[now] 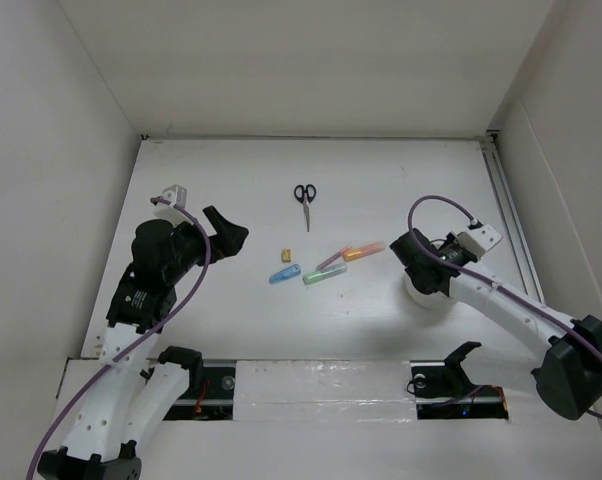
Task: Sort the stationery into containers
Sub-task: Place the pen in the storage box.
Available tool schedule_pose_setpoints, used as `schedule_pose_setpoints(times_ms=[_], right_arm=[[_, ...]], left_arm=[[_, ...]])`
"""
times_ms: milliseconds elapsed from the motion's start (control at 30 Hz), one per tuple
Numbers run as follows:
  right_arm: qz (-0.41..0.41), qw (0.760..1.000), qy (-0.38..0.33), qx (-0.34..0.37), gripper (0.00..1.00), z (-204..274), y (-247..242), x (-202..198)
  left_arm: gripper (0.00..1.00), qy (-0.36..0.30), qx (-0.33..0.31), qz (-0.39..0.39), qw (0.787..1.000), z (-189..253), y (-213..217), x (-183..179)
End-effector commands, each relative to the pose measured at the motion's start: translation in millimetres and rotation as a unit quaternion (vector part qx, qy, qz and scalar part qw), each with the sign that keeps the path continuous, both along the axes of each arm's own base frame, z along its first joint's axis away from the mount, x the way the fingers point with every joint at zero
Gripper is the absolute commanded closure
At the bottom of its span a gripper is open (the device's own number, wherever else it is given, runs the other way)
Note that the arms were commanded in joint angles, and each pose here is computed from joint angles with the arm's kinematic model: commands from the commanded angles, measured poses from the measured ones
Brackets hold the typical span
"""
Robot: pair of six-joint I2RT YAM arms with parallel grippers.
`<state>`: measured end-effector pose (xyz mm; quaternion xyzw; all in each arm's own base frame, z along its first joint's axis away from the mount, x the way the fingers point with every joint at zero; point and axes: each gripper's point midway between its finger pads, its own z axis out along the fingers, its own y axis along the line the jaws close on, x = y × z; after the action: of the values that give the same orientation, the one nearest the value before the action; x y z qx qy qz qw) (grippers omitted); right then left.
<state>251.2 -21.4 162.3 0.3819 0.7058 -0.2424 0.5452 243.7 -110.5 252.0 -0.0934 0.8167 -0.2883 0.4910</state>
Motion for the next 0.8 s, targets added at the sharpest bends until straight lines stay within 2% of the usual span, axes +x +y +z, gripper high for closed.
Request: schedule_pose_setpoints(times_ms=[0,133,233,367,500,667,700,767], right_arm=[[0.0,0.999,-0.033,0.006,0.83,17,4,2],[0.007,0.999,-0.043,0.014,0.72,23,7,0],[0.01,0.999,-0.044,0.016,0.69,26,8,-2],[0.014,0.999,-0.04,0.019,0.53,27,10,-4],[0.019,0.998,-0.052,0.033,0.53,27,17,-8],[0.047,0.997,-0.058,0.036,0.53,53,29,-18],[0.054,0.995,-0.077,0.047,0.53,66,35,-14],[0.074,0.992,-0.084,0.056,0.41,77,47,-12]], left_arm=[[0.0,-0.028,-0.001,-0.009,1.0,12,-2,1],[0.0,-0.028,-0.001,-0.009,1.0,12,-2,1],[0.0,-0.028,-0.001,-0.009,1.0,12,-2,1],[0.0,-0.027,-0.002,-0.013,1.0,12,-4,1],[0.0,-0.032,-0.003,-0.013,0.999,14,-4,2],[0.0,-0.032,-0.003,-0.013,0.999,14,-4,2],[0.0,-0.032,-0.003,-0.013,0.999,14,-4,2],[0.0,-0.032,-0.001,-0.008,0.999,14,-2,3]])
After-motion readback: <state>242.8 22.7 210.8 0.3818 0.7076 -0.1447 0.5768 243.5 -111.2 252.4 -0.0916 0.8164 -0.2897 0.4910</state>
